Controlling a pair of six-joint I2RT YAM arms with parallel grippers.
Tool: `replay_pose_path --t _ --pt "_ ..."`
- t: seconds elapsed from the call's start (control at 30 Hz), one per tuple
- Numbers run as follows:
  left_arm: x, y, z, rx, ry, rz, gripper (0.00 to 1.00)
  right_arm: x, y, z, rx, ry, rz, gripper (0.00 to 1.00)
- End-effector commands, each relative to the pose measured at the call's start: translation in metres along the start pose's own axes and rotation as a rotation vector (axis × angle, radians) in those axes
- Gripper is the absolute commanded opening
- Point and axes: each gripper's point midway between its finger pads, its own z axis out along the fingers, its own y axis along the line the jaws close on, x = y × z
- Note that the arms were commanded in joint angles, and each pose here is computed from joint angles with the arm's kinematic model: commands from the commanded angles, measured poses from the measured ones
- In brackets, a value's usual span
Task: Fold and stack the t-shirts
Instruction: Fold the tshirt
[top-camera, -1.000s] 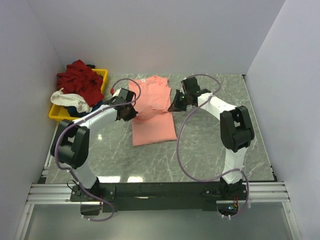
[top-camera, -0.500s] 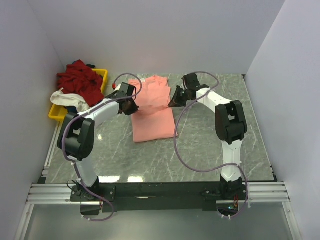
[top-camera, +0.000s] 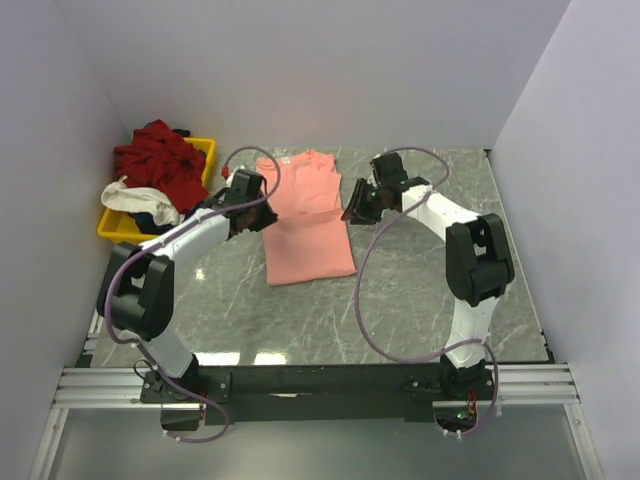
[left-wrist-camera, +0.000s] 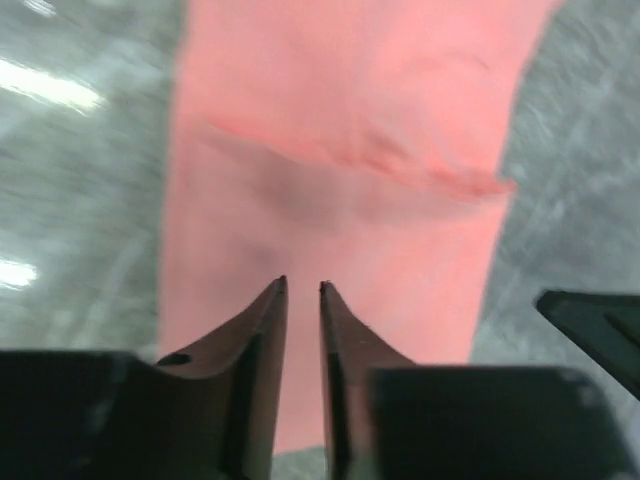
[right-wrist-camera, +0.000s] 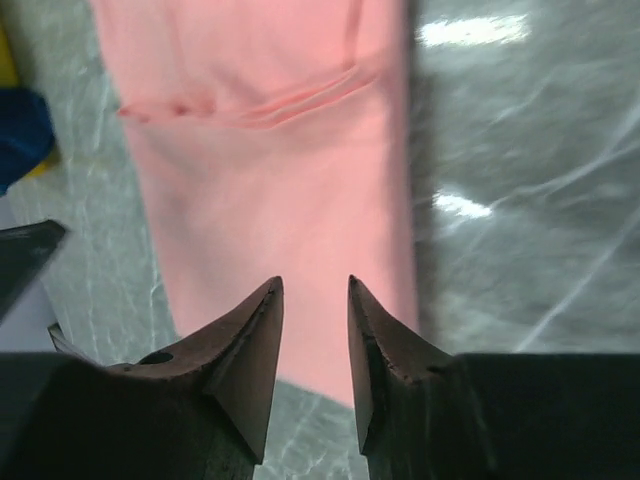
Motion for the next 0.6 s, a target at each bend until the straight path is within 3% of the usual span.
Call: replay_pose_path --t 0.0,0.17,0.3,0.57 --pt "0.026 -0.029 -0.013 0.112 0.021 0.005 0.23 0.012 0.031 -0.015 -0.061 -0.055 -0.082 0.39" --pt "0.063 -0.019 -0.003 0.105 0.081 -0.007 0.01 0.052 0.018 -0.002 -0.057 0.021 -0.071 0.3" --pt "0.092 0.007 0.002 0.072 0.131 -0.008 0.01 0.088 -0.018 0.007 0.003 0.079 -0.04 0.23" --pt "0.112 0.035 -0.007 0.045 0.15 -0.016 0.01 0.108 -0.042 -0.001 0.03 0.088 -0.021 0.22"
